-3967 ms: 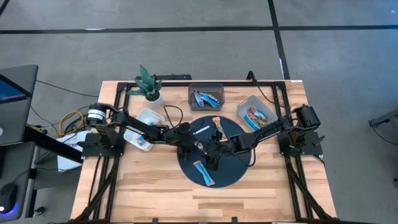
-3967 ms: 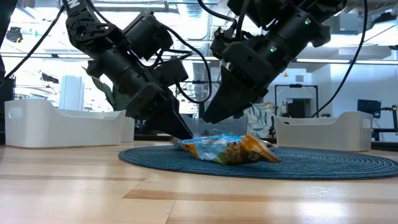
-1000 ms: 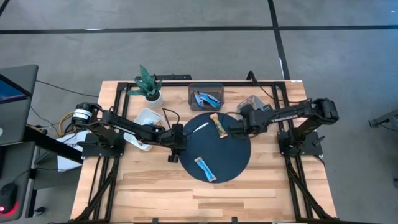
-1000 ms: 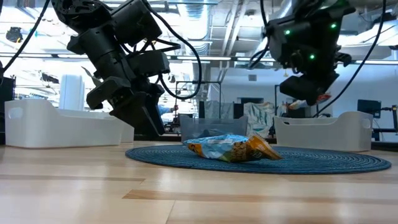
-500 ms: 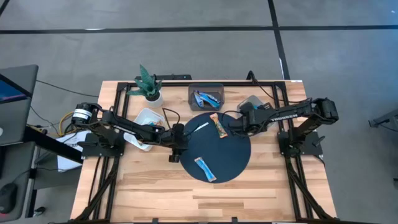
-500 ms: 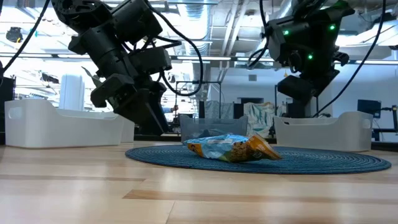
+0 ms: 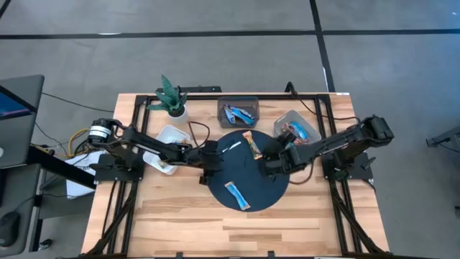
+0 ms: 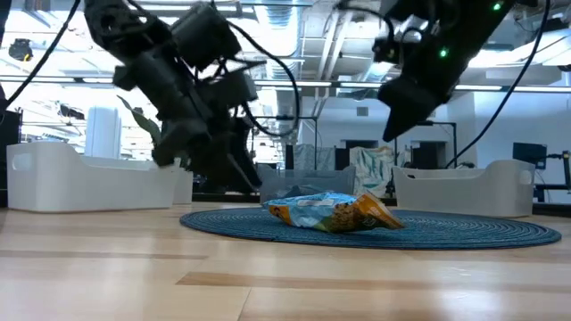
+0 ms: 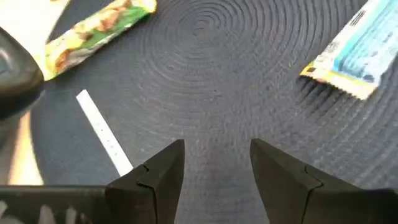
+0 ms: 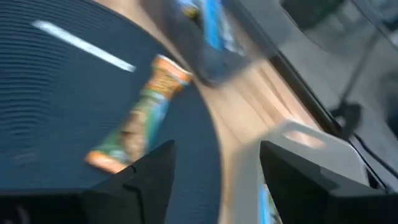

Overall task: Pick and place Granola Bars by type
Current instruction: Put the yellow granola bar into the white bin

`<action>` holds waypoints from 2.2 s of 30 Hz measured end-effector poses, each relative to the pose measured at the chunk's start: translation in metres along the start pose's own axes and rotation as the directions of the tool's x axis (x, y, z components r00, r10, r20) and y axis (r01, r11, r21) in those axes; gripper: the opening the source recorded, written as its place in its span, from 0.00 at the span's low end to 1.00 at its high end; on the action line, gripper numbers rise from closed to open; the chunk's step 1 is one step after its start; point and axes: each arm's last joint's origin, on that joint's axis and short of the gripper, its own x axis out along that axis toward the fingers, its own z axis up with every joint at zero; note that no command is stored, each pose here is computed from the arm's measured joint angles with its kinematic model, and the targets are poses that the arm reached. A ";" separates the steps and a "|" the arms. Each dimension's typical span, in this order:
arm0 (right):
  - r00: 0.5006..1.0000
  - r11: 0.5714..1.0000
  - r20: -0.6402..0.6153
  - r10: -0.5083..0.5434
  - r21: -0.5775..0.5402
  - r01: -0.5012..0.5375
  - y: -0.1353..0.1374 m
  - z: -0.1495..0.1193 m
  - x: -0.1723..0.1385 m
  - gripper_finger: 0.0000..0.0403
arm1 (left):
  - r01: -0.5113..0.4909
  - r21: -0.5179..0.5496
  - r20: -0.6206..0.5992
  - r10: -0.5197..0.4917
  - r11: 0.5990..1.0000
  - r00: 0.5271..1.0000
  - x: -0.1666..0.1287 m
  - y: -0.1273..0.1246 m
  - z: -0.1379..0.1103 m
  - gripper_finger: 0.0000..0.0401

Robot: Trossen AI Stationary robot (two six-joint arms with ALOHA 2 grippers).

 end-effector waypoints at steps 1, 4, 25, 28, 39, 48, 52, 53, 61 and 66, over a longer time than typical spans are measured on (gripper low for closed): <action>1.000 1.000 0.019 0.018 -0.010 -0.018 0.004 0.000 -0.003 0.55 | 0.002 0.008 -0.001 -0.002 1.000 1.000 0.005 0.000 -0.002 0.44; 0.995 0.997 0.067 0.068 -0.046 -0.065 0.013 0.000 -0.011 0.55 | 0.033 0.033 -0.016 -0.032 0.999 0.999 0.019 -0.002 -0.010 0.44; 0.931 0.921 0.065 0.359 -0.183 -0.343 0.045 -0.017 -0.049 0.49 | 0.256 -0.156 -0.142 -0.278 0.954 0.950 0.022 -0.019 -0.023 0.44; 0.931 0.921 0.065 0.359 -0.182 -0.343 0.045 -0.017 -0.049 0.48 | 0.273 -0.143 -0.146 -0.293 0.951 0.945 0.014 -0.022 -0.021 0.44; 0.928 0.918 0.072 0.366 -0.190 -0.348 0.053 -0.021 -0.040 0.44 | 0.137 0.031 -0.044 -0.136 0.990 0.990 -0.027 -0.017 0.007 0.44; 0.897 0.859 -0.009 0.442 -0.285 -0.426 0.083 -0.030 -0.002 0.44 | 0.049 0.152 0.098 -0.064 0.987 0.993 -0.024 -0.004 0.019 0.44; 0.884 0.846 -0.082 0.460 -0.262 -0.465 0.087 -0.031 0.017 0.43 | -0.008 0.219 0.169 -0.030 0.976 0.985 -0.024 0.010 0.023 0.44; 0.878 0.842 -0.095 0.469 -0.253 -0.477 0.088 -0.031 0.021 0.44 | -0.008 0.240 0.190 -0.039 0.971 0.981 -0.024 0.013 0.024 0.44; 0.846 0.822 -0.131 0.517 -0.201 -0.533 0.087 -0.025 0.034 0.44 | -0.015 0.330 0.306 -0.092 0.944 0.948 -0.025 0.045 0.024 0.44; 0.843 0.814 -0.126 0.522 -0.223 -0.537 0.087 -0.025 0.034 0.42 | -0.009 0.305 0.317 -0.093 0.952 0.944 -0.025 0.062 0.017 0.44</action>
